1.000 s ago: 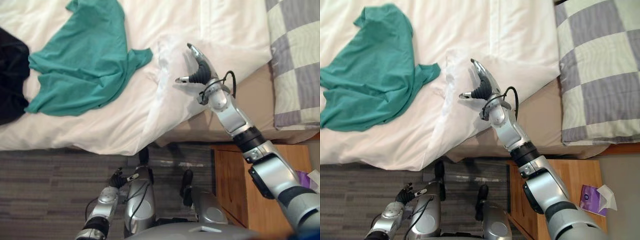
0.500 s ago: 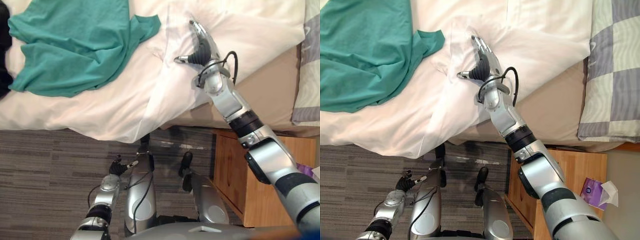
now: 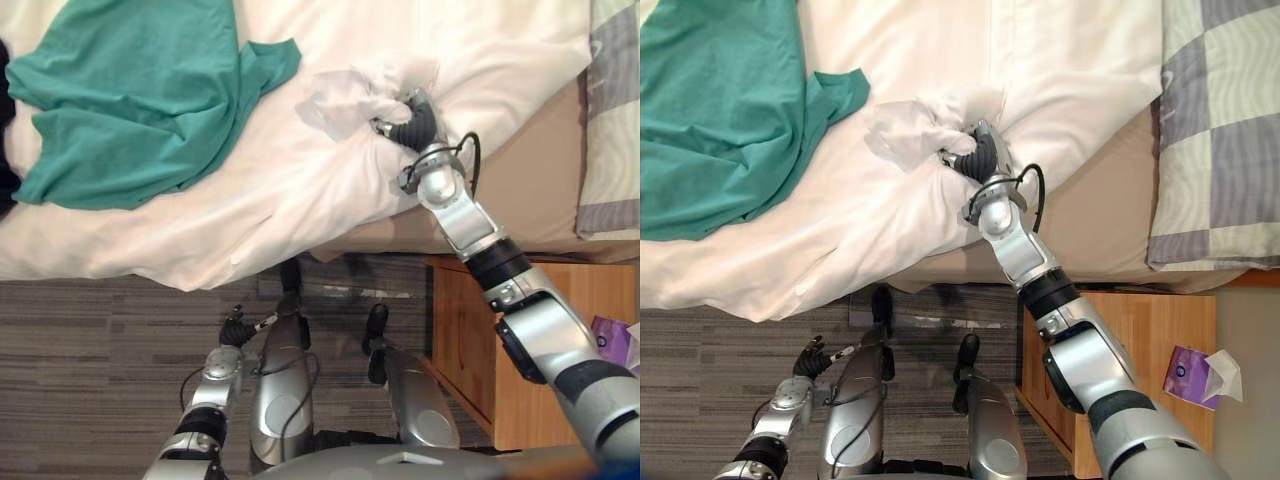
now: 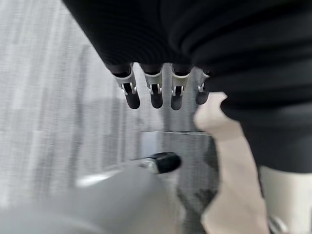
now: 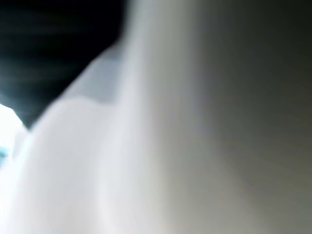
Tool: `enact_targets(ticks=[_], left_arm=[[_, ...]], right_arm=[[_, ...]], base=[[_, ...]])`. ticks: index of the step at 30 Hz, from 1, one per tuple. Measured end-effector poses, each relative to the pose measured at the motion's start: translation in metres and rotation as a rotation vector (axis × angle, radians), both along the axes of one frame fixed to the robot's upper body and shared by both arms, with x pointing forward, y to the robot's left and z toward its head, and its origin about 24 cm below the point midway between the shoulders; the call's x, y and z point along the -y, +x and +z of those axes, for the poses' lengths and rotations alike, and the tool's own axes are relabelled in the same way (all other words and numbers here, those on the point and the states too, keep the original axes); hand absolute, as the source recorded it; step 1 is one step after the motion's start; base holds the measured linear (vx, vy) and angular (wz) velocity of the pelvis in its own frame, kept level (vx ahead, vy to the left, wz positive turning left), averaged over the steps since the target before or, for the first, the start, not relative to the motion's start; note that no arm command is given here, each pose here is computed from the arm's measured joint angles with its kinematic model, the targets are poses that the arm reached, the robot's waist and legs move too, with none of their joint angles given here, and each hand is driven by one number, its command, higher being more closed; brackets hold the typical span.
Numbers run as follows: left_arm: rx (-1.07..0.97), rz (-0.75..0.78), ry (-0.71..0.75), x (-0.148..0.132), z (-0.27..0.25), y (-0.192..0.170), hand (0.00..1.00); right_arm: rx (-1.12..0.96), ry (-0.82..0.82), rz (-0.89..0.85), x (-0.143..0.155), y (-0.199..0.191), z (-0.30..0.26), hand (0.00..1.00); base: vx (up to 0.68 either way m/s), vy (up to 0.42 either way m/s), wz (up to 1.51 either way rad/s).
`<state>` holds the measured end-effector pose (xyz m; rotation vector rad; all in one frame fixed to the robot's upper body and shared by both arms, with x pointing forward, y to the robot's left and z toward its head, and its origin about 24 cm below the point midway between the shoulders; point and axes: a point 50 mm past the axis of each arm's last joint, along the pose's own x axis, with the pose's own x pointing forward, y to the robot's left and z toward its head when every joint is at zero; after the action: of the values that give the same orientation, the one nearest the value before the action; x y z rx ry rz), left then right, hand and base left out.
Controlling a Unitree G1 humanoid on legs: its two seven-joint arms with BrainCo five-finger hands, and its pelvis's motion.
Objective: Tidy the bed and pick cloth on bed and put in laundry
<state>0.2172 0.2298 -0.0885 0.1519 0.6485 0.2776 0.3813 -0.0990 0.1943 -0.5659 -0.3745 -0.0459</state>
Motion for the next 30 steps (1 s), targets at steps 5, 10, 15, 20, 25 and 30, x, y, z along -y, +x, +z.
enact_targets(ticks=[5, 10, 15, 20, 25, 30], left_arm=[[0.006, -0.023, 0.000, 0.007, 0.003, 0.003, 0.00], [-0.089, 0.006, 0.009, 0.002, -0.010, -0.016, 0.00], [-0.229, 0.015, -0.013, 0.005, -0.033, -0.054, 0.00], [-0.309, 0.020, -0.052, 0.010, -0.047, -0.079, 0.00], [-0.332, 0.012, -0.094, 0.014, -0.052, -0.092, 0.00], [-0.360, 0.058, -0.150, 0.015, -0.058, -0.102, 0.00]], right_arm=[[-0.044, 0.180, -0.017, 0.017, -0.017, -0.028, 1.00], [-0.164, 0.316, -0.083, 0.037, -0.047, -0.083, 1.00], [-0.351, 0.384, -0.185, 0.054, -0.090, -0.153, 0.00], [-0.455, 0.443, -0.266, 0.063, -0.125, -0.196, 0.00], [-0.496, 0.535, -0.354, 0.059, -0.156, -0.223, 0.00], [-0.569, 0.640, -0.481, 0.059, -0.176, -0.250, 0.00]], base=[[0.03, -0.020, -0.23], [0.08, -0.008, -0.09], [0.07, 0.009, -0.10], [0.00, 0.035, -0.18], [-0.01, 0.035, -0.16], [0.07, 0.006, -0.20]])
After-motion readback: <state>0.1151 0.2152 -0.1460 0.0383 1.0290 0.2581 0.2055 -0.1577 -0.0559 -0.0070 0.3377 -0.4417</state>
